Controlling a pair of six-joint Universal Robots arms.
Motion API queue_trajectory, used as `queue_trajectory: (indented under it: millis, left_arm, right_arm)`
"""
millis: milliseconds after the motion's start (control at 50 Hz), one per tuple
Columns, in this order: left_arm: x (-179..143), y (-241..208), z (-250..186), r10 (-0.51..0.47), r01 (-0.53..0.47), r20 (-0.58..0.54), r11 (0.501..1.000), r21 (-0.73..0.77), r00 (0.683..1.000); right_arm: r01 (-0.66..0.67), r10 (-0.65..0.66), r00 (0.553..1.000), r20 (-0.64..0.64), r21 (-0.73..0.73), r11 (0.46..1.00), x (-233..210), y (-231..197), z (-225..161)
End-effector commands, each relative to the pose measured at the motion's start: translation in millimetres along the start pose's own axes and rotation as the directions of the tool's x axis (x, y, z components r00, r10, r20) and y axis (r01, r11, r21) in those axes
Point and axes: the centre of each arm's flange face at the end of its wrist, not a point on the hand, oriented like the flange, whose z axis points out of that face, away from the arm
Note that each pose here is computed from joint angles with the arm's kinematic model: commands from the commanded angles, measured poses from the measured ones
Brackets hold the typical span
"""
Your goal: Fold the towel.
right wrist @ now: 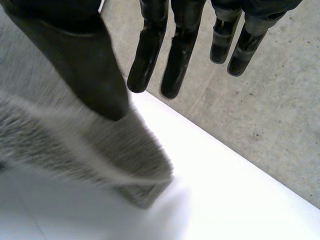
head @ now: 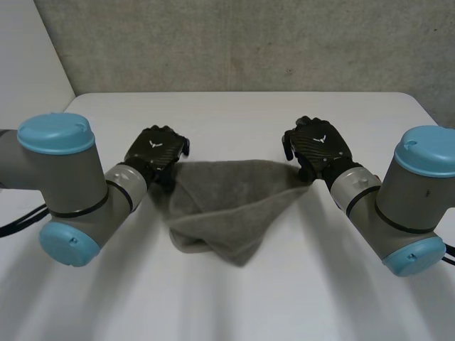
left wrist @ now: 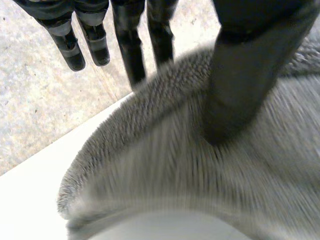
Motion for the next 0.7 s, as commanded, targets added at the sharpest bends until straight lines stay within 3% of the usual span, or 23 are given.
queue_trajectory:
  millis: [20, 120, 340, 560, 660, 700]
  left_arm:
    - [7, 20, -9, -0.014, 0.012, -0.015, 0.997, -0.080, 1.000]
    - [10, 30, -22, -0.023, 0.019, -0.031, 0.992, -0.126, 0.999]
    - [-4, 6, -58, -0.021, 0.022, 0.013, 0.997, -0.076, 1.000]
    - [-21, -4, -76, -0.030, 0.034, 0.070, 0.998, -0.048, 0.997]
    - [-10, 6, -85, -0.051, 0.051, -0.002, 0.993, -0.102, 0.999]
    - [4, 16, -95, -0.087, 0.072, -0.085, 0.984, -0.164, 0.993]
  right_arm:
    - [-0.015, 0.016, 1.000, 0.022, -0.047, 0.999, -2, 11, -4]
    - [-0.028, 0.032, 0.999, 0.035, -0.093, 0.995, 0, 13, -16]
    - [-0.038, 0.048, 0.985, 0.167, -0.060, 0.997, 7, -3, -58]
    - [0.042, -0.009, 0.959, 0.282, -0.112, 0.993, -12, 22, -89]
    - [0.049, -0.010, 0.953, 0.303, -0.122, 0.991, -15, 28, -89]
    - [0.044, 0.002, 0.950, 0.313, -0.142, 0.989, -17, 37, -82]
